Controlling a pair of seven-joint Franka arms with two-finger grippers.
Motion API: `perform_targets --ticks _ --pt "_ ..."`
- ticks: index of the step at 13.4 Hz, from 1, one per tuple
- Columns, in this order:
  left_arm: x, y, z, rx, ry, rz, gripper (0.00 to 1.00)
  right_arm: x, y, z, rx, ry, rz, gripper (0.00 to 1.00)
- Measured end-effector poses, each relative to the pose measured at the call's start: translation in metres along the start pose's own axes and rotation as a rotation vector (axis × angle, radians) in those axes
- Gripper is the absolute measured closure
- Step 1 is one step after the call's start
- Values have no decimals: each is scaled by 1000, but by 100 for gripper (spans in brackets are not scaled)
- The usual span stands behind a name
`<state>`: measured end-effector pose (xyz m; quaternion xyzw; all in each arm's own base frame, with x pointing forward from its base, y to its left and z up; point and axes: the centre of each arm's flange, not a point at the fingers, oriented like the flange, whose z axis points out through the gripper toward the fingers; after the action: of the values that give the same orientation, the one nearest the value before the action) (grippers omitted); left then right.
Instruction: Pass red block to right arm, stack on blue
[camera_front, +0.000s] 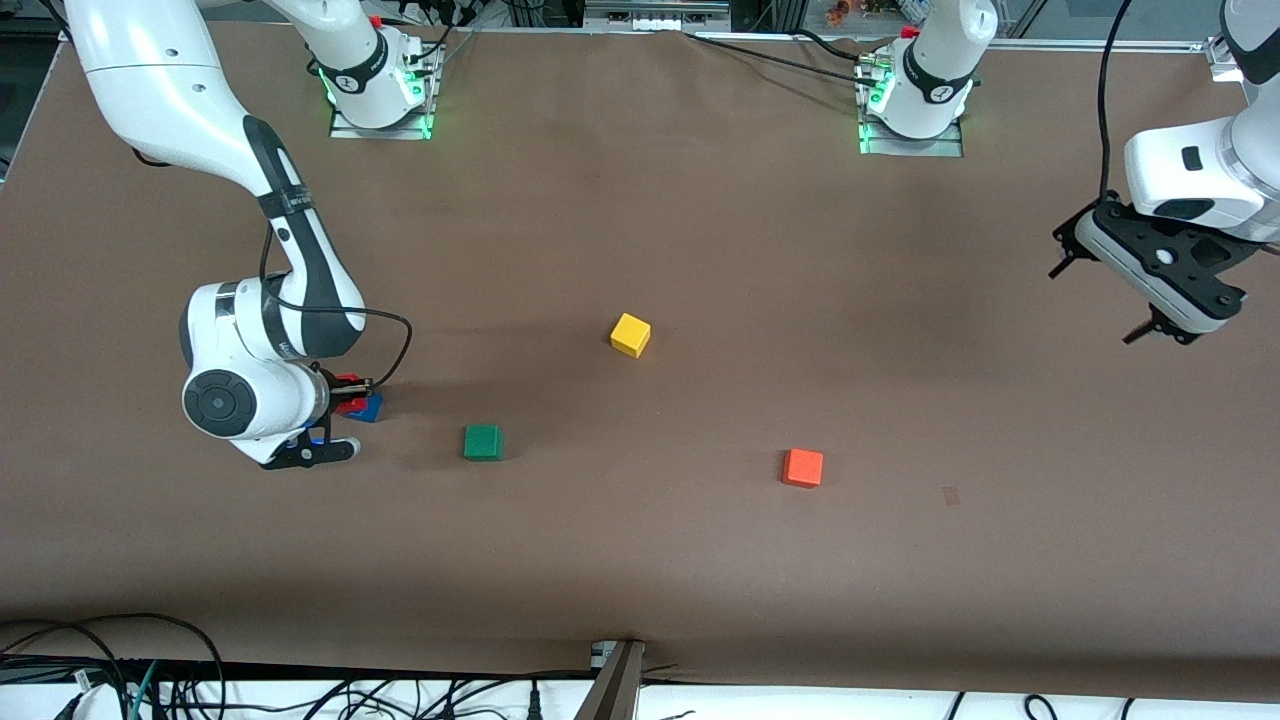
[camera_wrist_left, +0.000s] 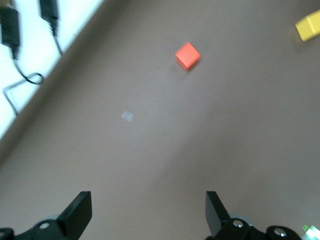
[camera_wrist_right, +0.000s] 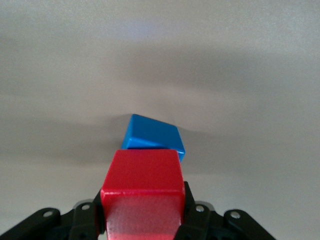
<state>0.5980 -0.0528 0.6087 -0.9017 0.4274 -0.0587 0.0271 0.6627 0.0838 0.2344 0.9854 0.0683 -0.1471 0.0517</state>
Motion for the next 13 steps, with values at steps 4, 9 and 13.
perform_targets --ticks 4,9,13 --pt "-1 0 -13 36 35 -38 0 0 6 1 15 0 13 44" --pt "-15 3 -4 3 -4 -449 0 0 5 -1 30 6 22 0" --pt "-21 29 -30 -18 -40 -619 0 -6 10 -43 30 56 37 0"
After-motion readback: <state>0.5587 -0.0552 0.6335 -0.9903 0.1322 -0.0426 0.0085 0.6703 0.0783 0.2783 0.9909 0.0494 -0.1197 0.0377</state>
